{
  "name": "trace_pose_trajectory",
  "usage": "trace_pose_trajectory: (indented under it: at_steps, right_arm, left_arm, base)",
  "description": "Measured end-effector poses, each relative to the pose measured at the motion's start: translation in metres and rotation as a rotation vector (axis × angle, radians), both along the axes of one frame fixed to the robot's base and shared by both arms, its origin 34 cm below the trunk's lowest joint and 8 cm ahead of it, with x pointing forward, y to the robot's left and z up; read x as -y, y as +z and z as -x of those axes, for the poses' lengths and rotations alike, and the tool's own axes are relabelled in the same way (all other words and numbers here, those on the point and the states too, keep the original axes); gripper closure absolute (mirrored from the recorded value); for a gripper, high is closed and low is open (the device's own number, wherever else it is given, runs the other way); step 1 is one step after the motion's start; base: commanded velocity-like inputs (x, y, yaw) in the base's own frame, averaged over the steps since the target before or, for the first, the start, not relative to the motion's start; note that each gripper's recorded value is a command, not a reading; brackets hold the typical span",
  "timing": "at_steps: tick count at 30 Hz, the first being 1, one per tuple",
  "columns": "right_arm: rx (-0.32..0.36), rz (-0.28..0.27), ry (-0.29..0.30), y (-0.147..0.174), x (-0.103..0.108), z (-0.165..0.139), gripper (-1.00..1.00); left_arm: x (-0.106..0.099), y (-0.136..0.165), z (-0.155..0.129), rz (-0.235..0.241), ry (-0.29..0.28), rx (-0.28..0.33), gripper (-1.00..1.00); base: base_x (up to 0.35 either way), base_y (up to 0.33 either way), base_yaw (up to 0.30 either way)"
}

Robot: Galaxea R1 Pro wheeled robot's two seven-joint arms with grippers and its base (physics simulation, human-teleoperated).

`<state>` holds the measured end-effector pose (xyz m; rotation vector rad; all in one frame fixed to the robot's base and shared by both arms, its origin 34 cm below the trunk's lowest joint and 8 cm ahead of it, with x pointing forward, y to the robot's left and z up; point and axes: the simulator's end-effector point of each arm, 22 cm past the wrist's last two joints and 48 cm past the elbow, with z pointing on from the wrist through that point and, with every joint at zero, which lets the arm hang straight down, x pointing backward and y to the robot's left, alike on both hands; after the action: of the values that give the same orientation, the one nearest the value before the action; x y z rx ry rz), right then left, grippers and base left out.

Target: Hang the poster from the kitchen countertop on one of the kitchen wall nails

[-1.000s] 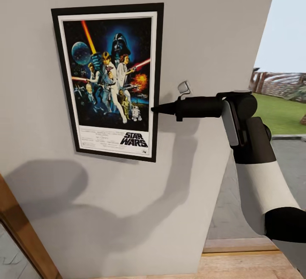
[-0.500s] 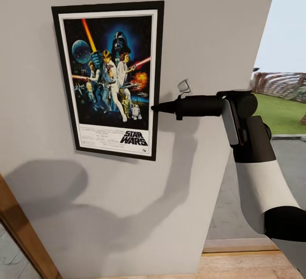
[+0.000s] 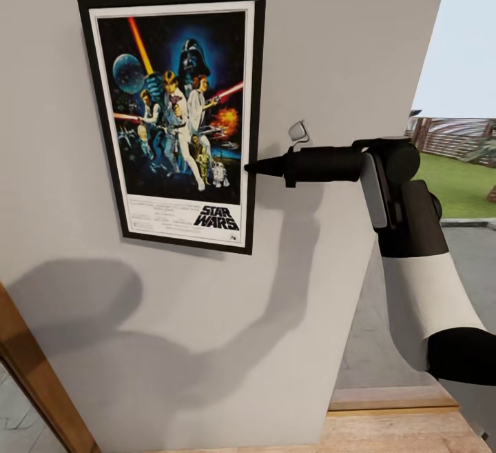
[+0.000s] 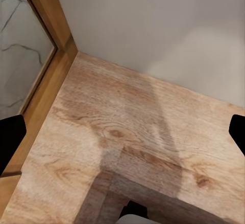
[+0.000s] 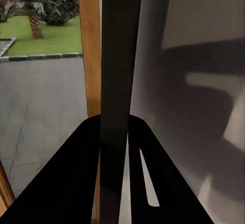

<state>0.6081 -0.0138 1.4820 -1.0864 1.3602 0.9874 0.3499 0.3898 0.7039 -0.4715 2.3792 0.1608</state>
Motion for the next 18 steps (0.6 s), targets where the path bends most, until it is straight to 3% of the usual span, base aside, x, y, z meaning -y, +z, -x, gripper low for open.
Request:
trace_pose_trajectory:
  at_steps: [18]
  right_arm:
    - [0.002, 0.001, -0.001, 0.0005, 0.0004, -0.0001, 1.00]
  left_arm:
    - [0.0000, 0.0000, 0.0000, 0.000, 0.000, 0.000, -1.00]
  base:
    - [0.000, 0.037, 0.000]
